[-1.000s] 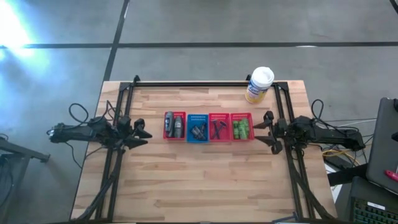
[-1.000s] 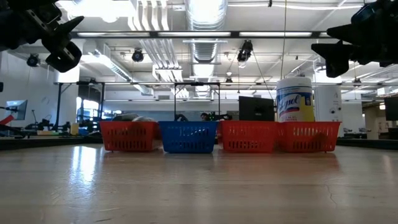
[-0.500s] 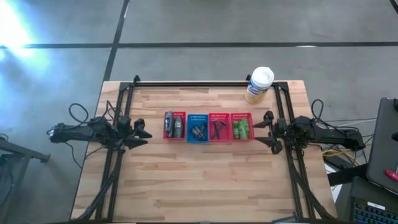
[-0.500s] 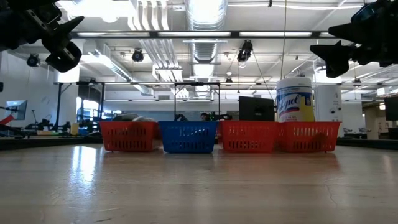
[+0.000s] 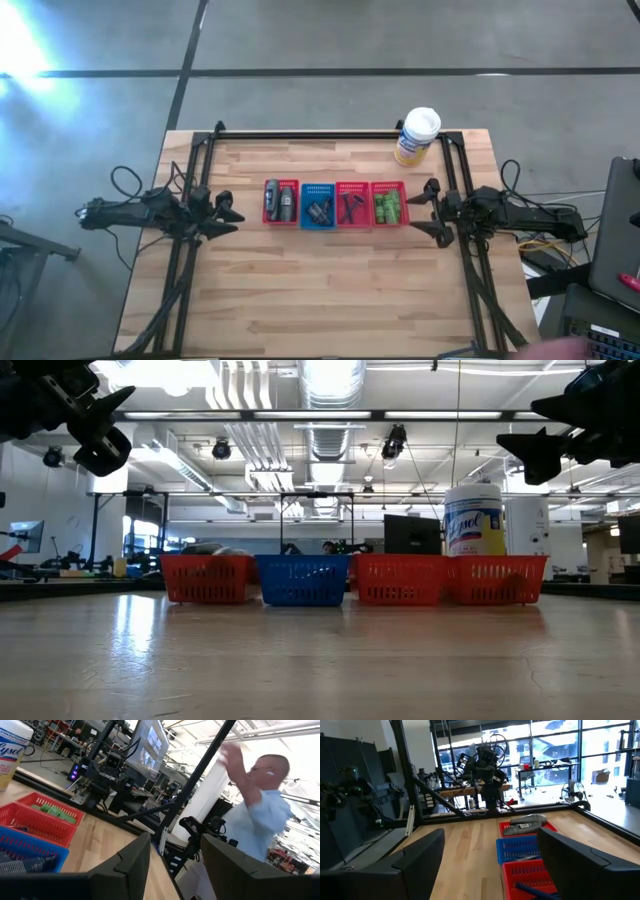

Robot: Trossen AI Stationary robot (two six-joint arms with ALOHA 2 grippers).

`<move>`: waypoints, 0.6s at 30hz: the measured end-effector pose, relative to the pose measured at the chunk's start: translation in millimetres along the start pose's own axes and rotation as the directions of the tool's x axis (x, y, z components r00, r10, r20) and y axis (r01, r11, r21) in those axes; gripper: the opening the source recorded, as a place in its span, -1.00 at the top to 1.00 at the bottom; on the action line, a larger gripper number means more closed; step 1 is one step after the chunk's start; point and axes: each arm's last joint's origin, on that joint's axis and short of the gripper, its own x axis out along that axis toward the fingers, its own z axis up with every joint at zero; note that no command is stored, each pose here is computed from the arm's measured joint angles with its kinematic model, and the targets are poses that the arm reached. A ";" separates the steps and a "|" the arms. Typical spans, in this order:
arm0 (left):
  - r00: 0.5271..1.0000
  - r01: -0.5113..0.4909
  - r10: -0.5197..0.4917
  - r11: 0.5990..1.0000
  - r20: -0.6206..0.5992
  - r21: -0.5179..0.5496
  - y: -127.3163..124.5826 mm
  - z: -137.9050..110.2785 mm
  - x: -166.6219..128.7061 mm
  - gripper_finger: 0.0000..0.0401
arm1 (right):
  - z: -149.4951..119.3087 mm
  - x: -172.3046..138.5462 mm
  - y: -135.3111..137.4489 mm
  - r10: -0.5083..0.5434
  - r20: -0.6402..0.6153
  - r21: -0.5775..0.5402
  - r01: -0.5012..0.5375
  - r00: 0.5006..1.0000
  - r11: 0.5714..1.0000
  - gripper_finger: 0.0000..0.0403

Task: Pick & Place Travel size toiletries
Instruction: Return to Home Position

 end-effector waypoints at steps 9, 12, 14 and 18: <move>1.000 0.000 0.000 1.000 0.000 0.000 0.0 0.0 0.1 0.10 | 0.0 0.0 0.0 0.000 0.000 0.000 0.000 1.000 1.000 -0.69; 1.000 -0.001 0.001 1.000 -0.002 -0.001 0.2 -0.3 0.1 0.10 | -0.1 0.0 0.0 0.002 0.000 0.000 -0.002 1.000 1.000 -0.73; 1.000 -0.002 0.002 1.000 -0.003 -0.001 0.2 -0.4 0.1 0.10 | -0.4 0.3 -0.1 -0.001 -0.004 0.000 0.001 1.000 1.000 -0.75; 1.000 -0.002 0.002 1.000 -0.004 -0.001 0.2 -0.4 0.1 0.10 | -1.2 0.8 -0.3 -0.002 -0.013 0.001 0.002 1.000 1.000 -0.78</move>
